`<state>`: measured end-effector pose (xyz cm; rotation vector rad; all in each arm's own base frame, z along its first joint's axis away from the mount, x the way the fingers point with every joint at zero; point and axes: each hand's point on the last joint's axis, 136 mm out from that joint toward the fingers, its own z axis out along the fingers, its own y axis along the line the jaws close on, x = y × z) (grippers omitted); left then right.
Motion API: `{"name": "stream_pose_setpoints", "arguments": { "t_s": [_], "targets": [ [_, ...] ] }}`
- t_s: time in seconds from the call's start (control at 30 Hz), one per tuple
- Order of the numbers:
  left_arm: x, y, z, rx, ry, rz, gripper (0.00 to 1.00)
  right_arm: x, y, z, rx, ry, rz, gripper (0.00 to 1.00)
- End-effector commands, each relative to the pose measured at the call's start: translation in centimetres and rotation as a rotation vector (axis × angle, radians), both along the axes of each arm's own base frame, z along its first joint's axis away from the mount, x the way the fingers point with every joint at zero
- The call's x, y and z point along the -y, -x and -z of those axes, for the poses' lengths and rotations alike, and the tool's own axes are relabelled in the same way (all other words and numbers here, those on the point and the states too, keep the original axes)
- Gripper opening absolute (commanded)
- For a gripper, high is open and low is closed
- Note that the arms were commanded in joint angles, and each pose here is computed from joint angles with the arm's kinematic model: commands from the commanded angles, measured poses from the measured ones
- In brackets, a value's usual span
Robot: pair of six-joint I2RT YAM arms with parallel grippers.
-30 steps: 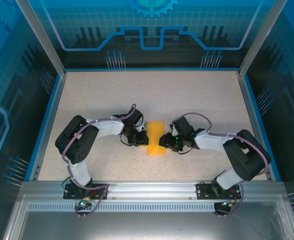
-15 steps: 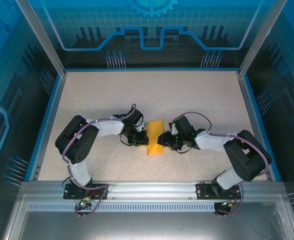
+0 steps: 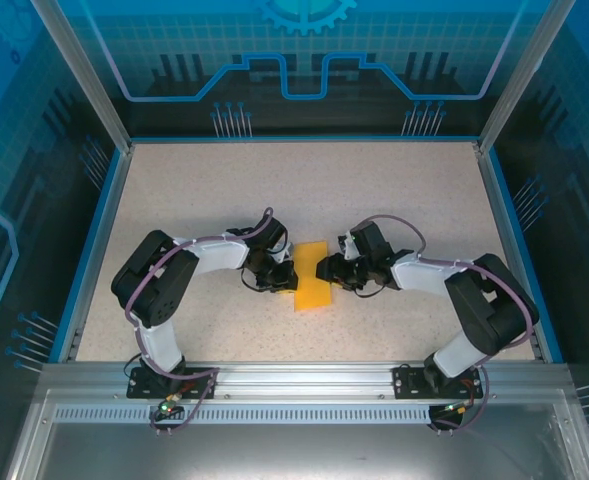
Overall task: Fold a paper plane with a square sheet of paper (pick it up from the middle)
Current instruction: Third fold the triangle at the center of the table.
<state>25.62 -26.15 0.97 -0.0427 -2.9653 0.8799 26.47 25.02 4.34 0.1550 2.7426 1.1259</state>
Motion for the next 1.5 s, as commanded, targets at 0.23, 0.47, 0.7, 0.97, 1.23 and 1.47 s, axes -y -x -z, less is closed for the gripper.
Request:
{"name": "stream_pose_setpoints", "arguments": {
  "t_s": [0.23,0.47,0.7,0.97,1.23,1.47],
  "targets": [
    [-0.3,0.4,-2.8,0.114,0.024,0.027,0.29,1.1,0.2,1.3,-0.072,0.041,0.043,0.20],
    [1.0,2.3,-6.6,0.335,0.033,0.172,0.49,1.1,0.3,1.0,-0.104,0.042,0.056,0.12],
    [3.4,5.4,-6.2,0.553,-0.131,0.390,0.62,1.0,0.4,0.6,-0.124,0.041,0.058,0.12],
    [5.9,5.8,-5.5,0.730,-0.282,0.460,0.65,0.9,0.4,0.5,-0.136,0.027,0.055,0.12],
    [7.1,4.5,-4.0,0.814,-0.407,0.461,0.65,0.8,0.4,0.6,-0.148,0.011,0.055,0.12],
    [7.2,3.6,-4.5,0.857,-0.440,0.410,0.59,0.9,0.3,0.6,-0.152,0.007,0.060,0.13]
  ]
}}
